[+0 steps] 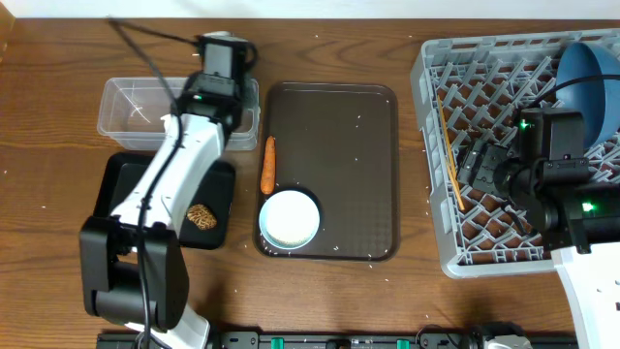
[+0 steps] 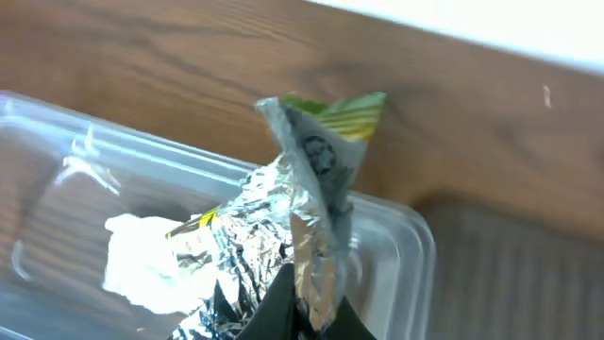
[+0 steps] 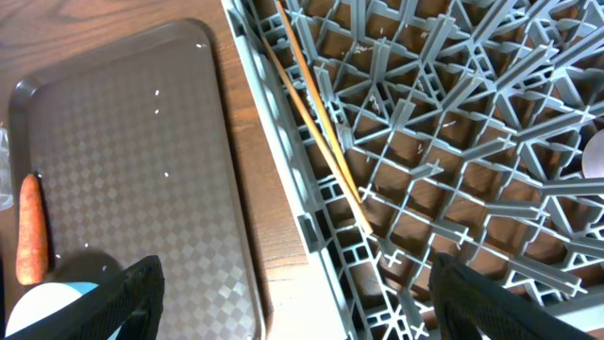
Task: Sort waste into correct bins and load items into the dishwasher rack
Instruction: 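Carry the wrapper with the left gripper and drop it in the clear bin, then reach the left gripper to the carrot and grasp it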
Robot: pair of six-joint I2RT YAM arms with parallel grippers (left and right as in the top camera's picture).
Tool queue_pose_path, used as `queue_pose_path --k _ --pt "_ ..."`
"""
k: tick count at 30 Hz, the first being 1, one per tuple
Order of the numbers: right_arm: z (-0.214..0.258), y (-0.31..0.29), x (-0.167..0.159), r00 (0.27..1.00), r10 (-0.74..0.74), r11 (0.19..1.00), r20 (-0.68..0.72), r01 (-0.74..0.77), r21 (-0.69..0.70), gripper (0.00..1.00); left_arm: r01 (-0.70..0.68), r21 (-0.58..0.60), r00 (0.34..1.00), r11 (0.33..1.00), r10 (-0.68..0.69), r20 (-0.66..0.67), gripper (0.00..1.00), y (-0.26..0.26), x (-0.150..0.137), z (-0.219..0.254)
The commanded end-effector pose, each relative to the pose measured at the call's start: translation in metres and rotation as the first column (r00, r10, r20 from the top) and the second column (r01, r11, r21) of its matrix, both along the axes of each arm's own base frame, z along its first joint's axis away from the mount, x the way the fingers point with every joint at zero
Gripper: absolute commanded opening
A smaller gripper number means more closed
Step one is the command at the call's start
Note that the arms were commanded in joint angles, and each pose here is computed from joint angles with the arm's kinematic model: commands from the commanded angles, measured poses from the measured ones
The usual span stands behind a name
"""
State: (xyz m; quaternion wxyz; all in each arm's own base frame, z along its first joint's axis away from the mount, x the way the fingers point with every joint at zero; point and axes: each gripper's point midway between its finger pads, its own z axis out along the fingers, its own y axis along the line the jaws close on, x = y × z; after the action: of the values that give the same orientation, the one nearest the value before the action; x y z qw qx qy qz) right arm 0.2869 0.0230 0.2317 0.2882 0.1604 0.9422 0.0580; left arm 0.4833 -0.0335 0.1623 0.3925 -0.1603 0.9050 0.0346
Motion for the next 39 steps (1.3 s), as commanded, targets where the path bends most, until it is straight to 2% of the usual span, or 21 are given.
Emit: queue_pose_path --k 1,2,3,4,11,16,18,19,20,21,23,25,27,29,33,39 --pt "-0.001 -0.004 -0.002 1.0 -0.017 1.0 -0.008 0.017 -0.009 0.83 -0.142 -0.125 0.988 0.982 0.148 0.038 0.07 0.006 0.002 0.0" --pt "-0.001 -0.004 -0.002 1.0 -0.015 1.0 -0.011 0.015 -0.007 0.83 -0.142 -0.126 0.988 0.982 0.148 0.04 0.14 0.006 0.003 0.001" --pt "-0.002 -0.004 -0.003 1.0 -0.015 1.0 -0.014 0.015 -0.007 0.83 -0.141 -0.126 0.988 0.982 0.147 0.041 0.45 0.006 0.003 0.001" --pt "-0.002 -0.004 -0.004 1.0 -0.015 1.0 -0.017 0.015 -0.008 0.83 -0.141 -0.126 0.988 0.982 0.147 0.041 0.5 0.006 0.003 0.001" --pt "-0.003 -0.004 -0.006 1.0 -0.015 1.0 -0.028 0.015 -0.01 0.83 -0.114 -0.127 0.985 0.985 0.129 0.114 0.49 0.007 0.001 0.034" --pt "-0.004 -0.004 -0.007 0.999 -0.012 1.0 -0.031 0.012 -0.012 0.83 -0.104 -0.143 0.976 0.984 0.128 0.174 0.5 0.01 -0.02 0.078" --pt "-0.004 -0.004 -0.006 0.999 -0.012 1.0 -0.03 0.012 -0.012 0.83 -0.109 -0.133 0.982 0.985 0.127 0.139 0.41 0.013 -0.038 0.083" --pt "-0.004 -0.004 -0.007 0.999 -0.012 1.0 -0.031 0.012 -0.012 0.83 -0.112 -0.126 0.985 0.986 0.127 0.119 0.28 0.014 -0.044 0.081" --pt "-0.004 -0.004 -0.006 0.999 -0.012 1.0 -0.031 0.012 -0.011 0.83 -0.102 -0.105 0.989 0.989 0.113 0.098 0.19 0.015 -0.048 0.078" --pt "-0.004 -0.004 -0.006 0.999 -0.012 1.0 -0.031 0.012 -0.011 0.83 -0.087 -0.079 0.993 0.993 0.093 0.076 0.13 0.016 -0.051 0.075" --pt "-0.004 -0.004 -0.007 0.999 -0.012 1.0 -0.031 0.012 -0.011 0.83 -0.069 -0.055 0.997 0.996 0.07 0.017 0.11 0.015 -0.058 0.063" --pt "-0.004 -0.004 -0.007 0.999 -0.012 1.0 -0.031 0.012 -0.012 0.83 0.011 -0.046 0.999 0.999 -0.013 -0.048 0.15 0.004 -0.067 0.053" --pt "-0.004 -0.004 -0.007 0.999 -0.012 1.0 -0.031 0.012 -0.012 0.84 0.142 -0.066 0.981 0.988 -0.149 -0.12 0.31 -0.016 -0.078 0.043" --pt "-0.004 -0.004 -0.007 0.999 -0.012 1.0 -0.031 0.012 -0.012 0.84 0.219 -0.106 0.951 0.97 -0.236 -0.199 0.38 -0.035 -0.098 0.032" --pt "-0.004 -0.004 -0.007 0.999 -0.012 1.0 -0.031 0.012 -0.012 0.84 0.272 -0.101 0.894 0.957 -0.29 -0.342 0.41 -0.053 -0.134 0.014" --pt "-0.004 -0.004 -0.006 1.0 -0.01 1.0 -0.028 0.01 -0.008 0.84 0.381 -0.096 0.822 0.92 -0.384 -0.42 0.44 -0.088 -0.164 0.001"
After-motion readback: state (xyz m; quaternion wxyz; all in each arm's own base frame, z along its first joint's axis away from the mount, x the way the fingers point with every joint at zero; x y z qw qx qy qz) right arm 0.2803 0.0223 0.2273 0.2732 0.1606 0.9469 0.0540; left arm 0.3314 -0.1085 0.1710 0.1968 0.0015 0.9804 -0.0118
